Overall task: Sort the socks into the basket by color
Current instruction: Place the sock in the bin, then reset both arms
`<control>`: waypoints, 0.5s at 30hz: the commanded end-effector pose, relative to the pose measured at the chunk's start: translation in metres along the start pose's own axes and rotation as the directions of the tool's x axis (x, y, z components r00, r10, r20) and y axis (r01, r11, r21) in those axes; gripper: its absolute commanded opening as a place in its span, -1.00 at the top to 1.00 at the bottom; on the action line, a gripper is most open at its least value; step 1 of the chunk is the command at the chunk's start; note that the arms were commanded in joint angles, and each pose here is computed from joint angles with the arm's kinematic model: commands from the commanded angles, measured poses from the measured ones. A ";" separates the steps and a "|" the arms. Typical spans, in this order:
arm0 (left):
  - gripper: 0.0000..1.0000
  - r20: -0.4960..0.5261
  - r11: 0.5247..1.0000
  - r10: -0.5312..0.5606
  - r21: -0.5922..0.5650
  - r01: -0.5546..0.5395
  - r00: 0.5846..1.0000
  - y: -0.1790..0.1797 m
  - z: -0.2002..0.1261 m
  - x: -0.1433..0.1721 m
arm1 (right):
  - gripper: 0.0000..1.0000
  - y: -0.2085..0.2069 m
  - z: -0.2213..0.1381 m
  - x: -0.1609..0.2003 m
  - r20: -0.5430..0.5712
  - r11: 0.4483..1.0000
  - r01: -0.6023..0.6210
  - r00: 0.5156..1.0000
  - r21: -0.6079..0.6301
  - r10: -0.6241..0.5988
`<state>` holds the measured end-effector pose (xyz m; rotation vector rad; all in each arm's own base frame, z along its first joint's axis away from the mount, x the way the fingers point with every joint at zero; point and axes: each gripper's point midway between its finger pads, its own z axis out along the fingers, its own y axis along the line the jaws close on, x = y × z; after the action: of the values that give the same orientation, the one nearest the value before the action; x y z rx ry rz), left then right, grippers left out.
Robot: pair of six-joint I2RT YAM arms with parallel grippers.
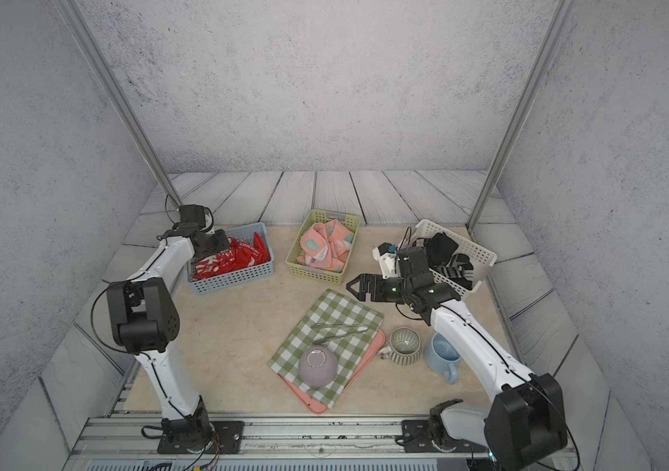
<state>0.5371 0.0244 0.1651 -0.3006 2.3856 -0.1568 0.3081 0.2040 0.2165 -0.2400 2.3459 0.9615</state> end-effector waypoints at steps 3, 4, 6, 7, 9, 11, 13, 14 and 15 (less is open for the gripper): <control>-0.03 0.165 0.998 0.056 0.022 -0.060 0.985 -0.021 -0.060 -0.036 | -0.98 -0.018 -0.012 -0.007 0.027 0.990 0.000 1.000 0.142 -0.004; -0.06 0.183 0.997 0.060 0.028 -0.066 0.981 -0.024 -0.070 -0.039 | -0.98 -0.023 -0.014 -0.008 0.031 0.985 -0.002 1.000 0.174 -0.003; -0.18 0.221 0.996 0.071 0.034 -0.080 0.973 -0.030 -0.092 -0.045 | -0.98 -0.032 -0.017 -0.007 0.024 0.973 0.006 1.000 0.229 -0.012; -0.30 0.234 0.996 0.075 0.038 -0.086 0.969 -0.033 -0.102 -0.046 | -0.98 -0.037 -0.019 -0.007 0.026 0.966 0.008 1.000 0.258 -0.015; -0.54 0.271 0.994 0.081 0.050 -0.098 0.959 -0.041 -0.124 -0.047 | -0.98 -0.050 -0.026 -0.009 0.050 0.942 0.009 0.998 0.335 -0.027; -0.99 0.304 0.990 0.096 0.067 -0.122 0.948 -0.050 -0.145 -0.044 | -0.97 -0.059 -0.032 -0.013 0.083 0.922 0.014 0.995 0.388 -0.051; -0.99 0.318 0.987 0.110 0.077 -0.141 0.942 -0.057 -0.161 -0.038 | -0.98 -0.066 -0.039 -0.017 0.117 0.901 0.008 0.991 0.433 -0.065; -0.99 0.318 0.984 0.118 0.087 -0.153 0.941 -0.061 -0.168 -0.033 | -0.97 -0.071 -0.042 -0.019 0.132 0.888 0.001 0.989 0.460 -0.069; -0.99 0.318 0.981 0.128 0.100 -0.167 0.940 -0.066 -0.174 -0.027 | -0.98 -0.075 -0.042 -0.020 0.137 0.881 0.002 0.988 0.472 -0.076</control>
<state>0.4647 -0.0152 0.3243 -0.1271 2.0549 -0.1656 0.3273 0.1445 0.2048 -0.0655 2.3799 0.5050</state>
